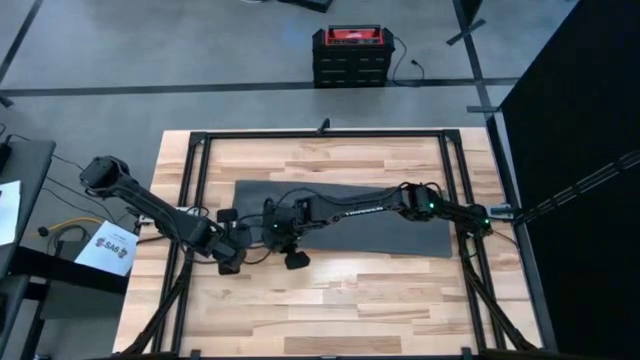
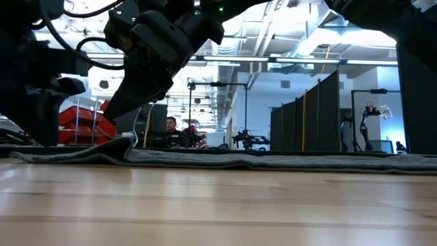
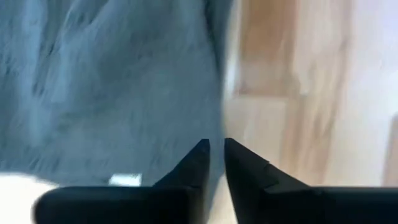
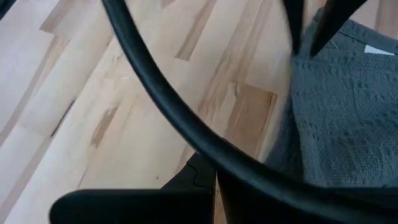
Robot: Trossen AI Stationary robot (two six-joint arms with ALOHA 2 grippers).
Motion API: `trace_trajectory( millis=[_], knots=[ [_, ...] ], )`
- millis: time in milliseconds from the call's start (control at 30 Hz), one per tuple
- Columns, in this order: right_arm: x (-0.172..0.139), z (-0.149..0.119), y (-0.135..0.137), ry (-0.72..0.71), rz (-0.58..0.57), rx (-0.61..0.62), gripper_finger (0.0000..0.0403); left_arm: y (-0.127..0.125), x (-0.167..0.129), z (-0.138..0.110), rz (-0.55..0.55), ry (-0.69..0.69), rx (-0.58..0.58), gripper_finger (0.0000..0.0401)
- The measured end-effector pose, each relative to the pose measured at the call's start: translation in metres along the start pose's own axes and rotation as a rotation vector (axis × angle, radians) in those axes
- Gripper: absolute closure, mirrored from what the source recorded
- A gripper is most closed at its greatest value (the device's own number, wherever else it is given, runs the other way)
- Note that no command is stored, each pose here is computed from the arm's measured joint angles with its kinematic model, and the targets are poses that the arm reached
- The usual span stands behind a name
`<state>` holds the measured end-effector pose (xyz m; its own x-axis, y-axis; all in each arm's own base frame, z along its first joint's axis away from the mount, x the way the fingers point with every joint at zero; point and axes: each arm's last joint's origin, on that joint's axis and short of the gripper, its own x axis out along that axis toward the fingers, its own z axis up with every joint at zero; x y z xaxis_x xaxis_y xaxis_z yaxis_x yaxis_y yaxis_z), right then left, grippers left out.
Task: Roll towel
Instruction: Fold the gray towel
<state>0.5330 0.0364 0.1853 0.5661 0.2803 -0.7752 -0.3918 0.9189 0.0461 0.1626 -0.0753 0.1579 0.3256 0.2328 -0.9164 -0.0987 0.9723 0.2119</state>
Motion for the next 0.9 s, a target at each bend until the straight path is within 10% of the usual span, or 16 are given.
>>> trace_trajectory(
  millis=[433, 900],
  knots=[
    [0.002, 0.0, 0.008, 0.014, 0.013, -0.031, 0.0403, -0.002, 0.026, -0.001, 0.064, 0.172, -0.039, 0.0232],
    [0.001, 0.002, 0.014, 0.018, 0.02, -0.067, 0.0403, -0.001, 0.021, 0.006, 0.001, 0.231, -0.115, 0.032]
  ],
)
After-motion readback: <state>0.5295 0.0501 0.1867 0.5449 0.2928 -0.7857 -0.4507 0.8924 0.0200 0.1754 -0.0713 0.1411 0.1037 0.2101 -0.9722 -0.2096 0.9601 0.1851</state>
